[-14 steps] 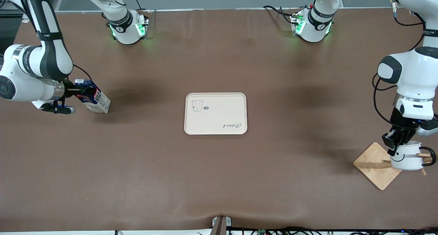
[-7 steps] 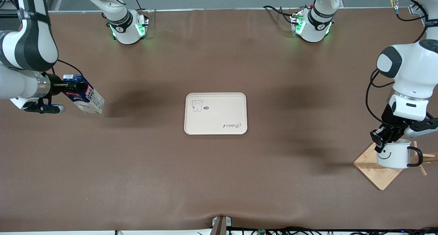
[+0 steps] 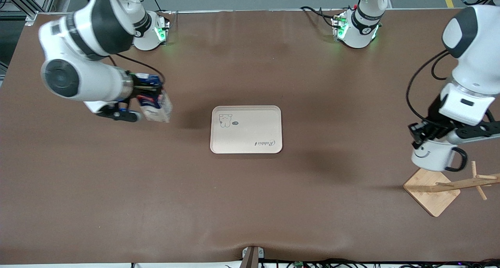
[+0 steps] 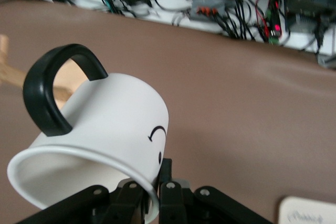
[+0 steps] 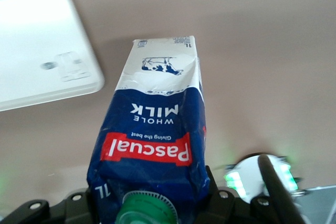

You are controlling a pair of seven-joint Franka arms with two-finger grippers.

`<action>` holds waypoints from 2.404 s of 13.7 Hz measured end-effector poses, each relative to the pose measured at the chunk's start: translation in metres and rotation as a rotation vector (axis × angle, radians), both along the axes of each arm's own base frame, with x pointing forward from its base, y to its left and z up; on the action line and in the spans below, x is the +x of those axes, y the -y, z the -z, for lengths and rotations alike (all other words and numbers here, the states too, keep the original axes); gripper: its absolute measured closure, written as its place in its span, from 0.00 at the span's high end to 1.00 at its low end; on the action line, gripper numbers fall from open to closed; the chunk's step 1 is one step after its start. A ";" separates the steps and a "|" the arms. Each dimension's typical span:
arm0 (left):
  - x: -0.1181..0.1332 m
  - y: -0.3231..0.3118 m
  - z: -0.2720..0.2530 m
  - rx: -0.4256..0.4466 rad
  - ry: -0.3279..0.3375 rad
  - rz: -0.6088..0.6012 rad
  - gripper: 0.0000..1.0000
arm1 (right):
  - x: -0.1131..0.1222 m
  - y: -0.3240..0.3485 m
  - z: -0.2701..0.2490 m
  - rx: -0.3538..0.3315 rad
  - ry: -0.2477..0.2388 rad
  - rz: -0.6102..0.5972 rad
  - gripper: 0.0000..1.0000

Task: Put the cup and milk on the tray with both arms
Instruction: 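Lift the milk carton with the right gripper while the left gripper lifts the mug, then carry the carton and the mug over the white tray with both grippers, then lower the carton and the mug onto the tray and open both grippers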

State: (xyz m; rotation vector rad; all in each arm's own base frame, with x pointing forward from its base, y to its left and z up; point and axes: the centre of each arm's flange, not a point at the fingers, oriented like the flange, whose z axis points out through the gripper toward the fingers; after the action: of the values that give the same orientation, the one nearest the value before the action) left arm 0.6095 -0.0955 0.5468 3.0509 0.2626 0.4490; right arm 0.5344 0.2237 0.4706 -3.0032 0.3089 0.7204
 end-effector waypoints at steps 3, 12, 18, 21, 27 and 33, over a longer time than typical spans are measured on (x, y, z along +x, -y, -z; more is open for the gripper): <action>-0.019 0.079 0.031 -0.014 -0.135 0.023 0.09 | 0.009 -0.068 0.034 0.020 -0.048 -0.011 0.71; -0.070 0.245 0.164 0.006 -0.418 0.083 0.09 | 0.045 -0.150 0.128 0.138 -0.070 -0.045 0.71; -0.074 0.314 0.235 -0.019 -0.524 0.021 0.09 | 0.034 -0.168 0.152 0.133 -0.097 -0.087 0.71; -0.084 0.357 0.260 -0.033 -0.549 -0.002 0.09 | 0.032 -0.171 0.159 0.129 -0.103 -0.090 0.71; -0.083 0.378 0.296 -0.076 -0.551 -0.039 0.09 | 0.038 -0.167 0.155 0.125 -0.080 -0.104 1.00; -0.105 0.408 0.313 -0.095 -0.547 -0.076 0.09 | 0.060 -0.152 0.079 0.159 -0.031 -0.115 1.00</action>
State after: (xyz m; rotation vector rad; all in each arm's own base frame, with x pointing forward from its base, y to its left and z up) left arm 0.5045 -0.5040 0.2341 3.0079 0.4031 -0.3970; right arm 0.5946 0.3756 0.3918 -2.8802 0.0763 0.7617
